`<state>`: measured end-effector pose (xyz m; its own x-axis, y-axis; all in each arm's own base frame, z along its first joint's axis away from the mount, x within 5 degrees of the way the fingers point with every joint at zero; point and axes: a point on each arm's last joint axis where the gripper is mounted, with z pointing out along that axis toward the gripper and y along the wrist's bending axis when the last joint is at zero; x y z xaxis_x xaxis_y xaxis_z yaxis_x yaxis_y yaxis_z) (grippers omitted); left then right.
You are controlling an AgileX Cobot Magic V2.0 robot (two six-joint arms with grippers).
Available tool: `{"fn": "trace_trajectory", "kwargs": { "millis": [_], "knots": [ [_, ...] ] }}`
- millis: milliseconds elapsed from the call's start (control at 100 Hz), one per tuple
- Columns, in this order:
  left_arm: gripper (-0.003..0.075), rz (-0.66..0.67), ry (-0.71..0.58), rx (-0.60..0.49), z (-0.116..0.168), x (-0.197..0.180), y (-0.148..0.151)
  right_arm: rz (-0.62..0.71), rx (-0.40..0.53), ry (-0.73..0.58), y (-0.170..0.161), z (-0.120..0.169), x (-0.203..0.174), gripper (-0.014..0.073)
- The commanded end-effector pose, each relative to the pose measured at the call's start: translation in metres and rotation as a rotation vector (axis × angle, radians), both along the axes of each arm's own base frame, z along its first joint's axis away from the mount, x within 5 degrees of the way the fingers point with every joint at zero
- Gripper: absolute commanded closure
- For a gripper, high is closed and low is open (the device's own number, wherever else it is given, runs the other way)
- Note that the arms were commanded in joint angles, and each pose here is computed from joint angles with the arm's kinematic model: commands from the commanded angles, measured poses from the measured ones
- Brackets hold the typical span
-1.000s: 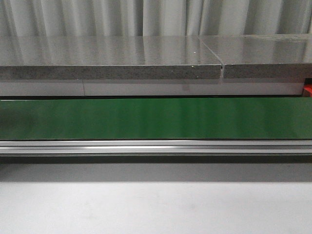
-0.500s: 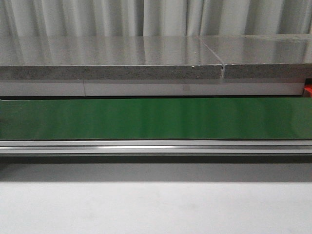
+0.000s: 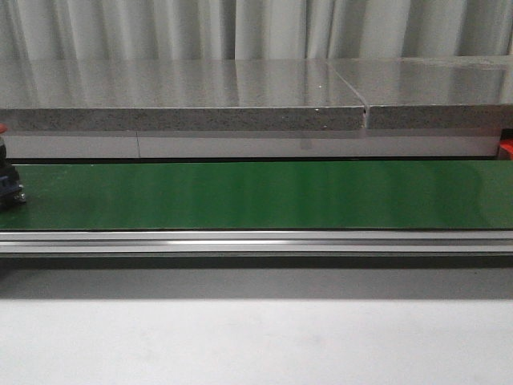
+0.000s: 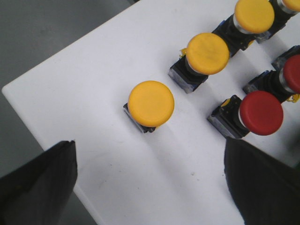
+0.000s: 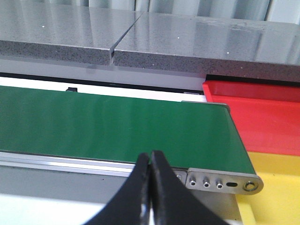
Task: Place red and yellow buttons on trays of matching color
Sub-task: 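Move the left gripper to a yellow push button and grasp it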
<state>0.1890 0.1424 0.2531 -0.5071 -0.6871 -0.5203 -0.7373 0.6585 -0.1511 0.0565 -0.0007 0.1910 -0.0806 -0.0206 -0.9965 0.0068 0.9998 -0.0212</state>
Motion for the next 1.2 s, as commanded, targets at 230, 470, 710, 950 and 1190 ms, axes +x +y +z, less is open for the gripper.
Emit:
{"fn": "trace_trajectory", "kwargs": {
  "millis": [230,470,710,950,1190],
  "knots": [
    [0.0090,0.033,-0.044,0.023,-0.018,0.023,0.020,0.001,-0.015,-0.107,0.000,0.012,-0.001,0.0662],
    [0.0092,0.031,0.012,-0.014,-0.039,0.039,0.033,0.001,-0.015,-0.107,0.000,0.012,-0.001,0.0662],
    [0.0092,0.032,0.029,-0.027,-0.052,0.046,0.039,0.001,-0.015,-0.107,0.000,0.012,-0.001,0.0662],
    [0.0103,0.037,-0.003,-0.006,-0.054,0.050,0.042,0.001,-0.015,-0.107,0.000,0.012,-0.001,0.0662],
    [0.0311,0.039,-0.005,-0.009,-0.054,0.050,0.041,0.001,-0.015,-0.107,0.000,0.012,-0.001,0.0662]
  ]
}}
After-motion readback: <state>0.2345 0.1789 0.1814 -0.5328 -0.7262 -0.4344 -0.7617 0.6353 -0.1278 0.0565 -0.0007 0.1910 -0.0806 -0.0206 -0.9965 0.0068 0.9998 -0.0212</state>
